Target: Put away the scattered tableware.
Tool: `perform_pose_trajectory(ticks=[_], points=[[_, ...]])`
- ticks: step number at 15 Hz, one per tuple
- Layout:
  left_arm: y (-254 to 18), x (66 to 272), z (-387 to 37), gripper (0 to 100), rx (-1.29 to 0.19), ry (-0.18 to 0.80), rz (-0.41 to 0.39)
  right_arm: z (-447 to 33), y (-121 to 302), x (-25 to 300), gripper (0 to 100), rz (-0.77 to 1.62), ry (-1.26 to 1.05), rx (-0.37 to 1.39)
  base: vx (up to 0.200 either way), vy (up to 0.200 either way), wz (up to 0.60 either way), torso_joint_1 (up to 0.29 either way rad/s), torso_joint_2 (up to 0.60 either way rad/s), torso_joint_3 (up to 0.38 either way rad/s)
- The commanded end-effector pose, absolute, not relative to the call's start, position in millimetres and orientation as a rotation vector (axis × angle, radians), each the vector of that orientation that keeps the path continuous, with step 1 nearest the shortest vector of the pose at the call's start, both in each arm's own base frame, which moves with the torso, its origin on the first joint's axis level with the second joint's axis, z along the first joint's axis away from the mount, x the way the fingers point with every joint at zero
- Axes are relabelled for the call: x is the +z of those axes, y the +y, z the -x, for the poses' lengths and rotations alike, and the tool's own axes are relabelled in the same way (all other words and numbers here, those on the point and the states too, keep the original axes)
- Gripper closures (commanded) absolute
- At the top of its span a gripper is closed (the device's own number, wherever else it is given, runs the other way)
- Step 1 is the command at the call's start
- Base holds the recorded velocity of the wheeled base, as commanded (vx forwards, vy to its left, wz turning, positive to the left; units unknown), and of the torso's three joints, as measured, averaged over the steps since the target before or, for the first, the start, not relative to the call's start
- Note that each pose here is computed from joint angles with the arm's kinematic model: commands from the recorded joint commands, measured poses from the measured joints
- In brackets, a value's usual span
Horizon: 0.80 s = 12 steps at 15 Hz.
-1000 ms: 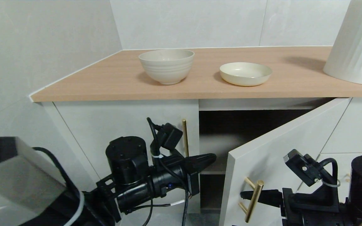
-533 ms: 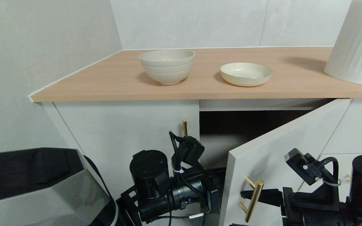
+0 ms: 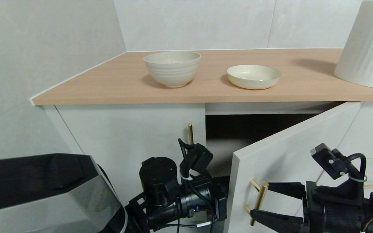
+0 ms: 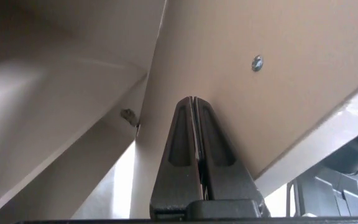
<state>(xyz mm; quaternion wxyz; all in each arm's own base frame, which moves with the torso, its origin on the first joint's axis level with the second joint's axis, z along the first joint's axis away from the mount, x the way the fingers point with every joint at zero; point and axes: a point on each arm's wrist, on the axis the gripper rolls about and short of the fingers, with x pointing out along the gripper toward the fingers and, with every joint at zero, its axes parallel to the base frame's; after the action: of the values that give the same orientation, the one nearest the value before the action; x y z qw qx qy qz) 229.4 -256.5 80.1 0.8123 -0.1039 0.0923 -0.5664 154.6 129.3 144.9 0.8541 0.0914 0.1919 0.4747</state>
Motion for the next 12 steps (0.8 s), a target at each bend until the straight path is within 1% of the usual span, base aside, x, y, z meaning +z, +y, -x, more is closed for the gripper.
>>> perform_pose_trajectory(ticks=[1, 3, 6, 12], points=[[-259, 80, -228, 100, -1.219, 0.202, 0.221, -147, 116, 149, 0, -0.18, 0.399, 0.911, 0.0, 0.0, 0.0, 0.0, 0.0, 0.0], [-262, 81, -229, 100, -1.221, 0.228, 0.217, -130, 101, 157, 0, -0.146, 0.414, 0.828, 0.0, 0.0, 0.0, 0.0, 0.0, 0.0], [-270, 81, -221, 100, -1.245, 0.255, 0.209, -103, 82, 178, 0, -0.146, 0.405, 0.825, 0.0, 0.0, 0.0, 0.0, 0.0, 0.0], [-279, 85, -209, 100, -1.278, 0.279, 0.204, -89, 71, 190, 0, -0.158, 0.349, 0.829, 0.0, 0.0, 0.0, 0.0, 0.0, 0.0]])
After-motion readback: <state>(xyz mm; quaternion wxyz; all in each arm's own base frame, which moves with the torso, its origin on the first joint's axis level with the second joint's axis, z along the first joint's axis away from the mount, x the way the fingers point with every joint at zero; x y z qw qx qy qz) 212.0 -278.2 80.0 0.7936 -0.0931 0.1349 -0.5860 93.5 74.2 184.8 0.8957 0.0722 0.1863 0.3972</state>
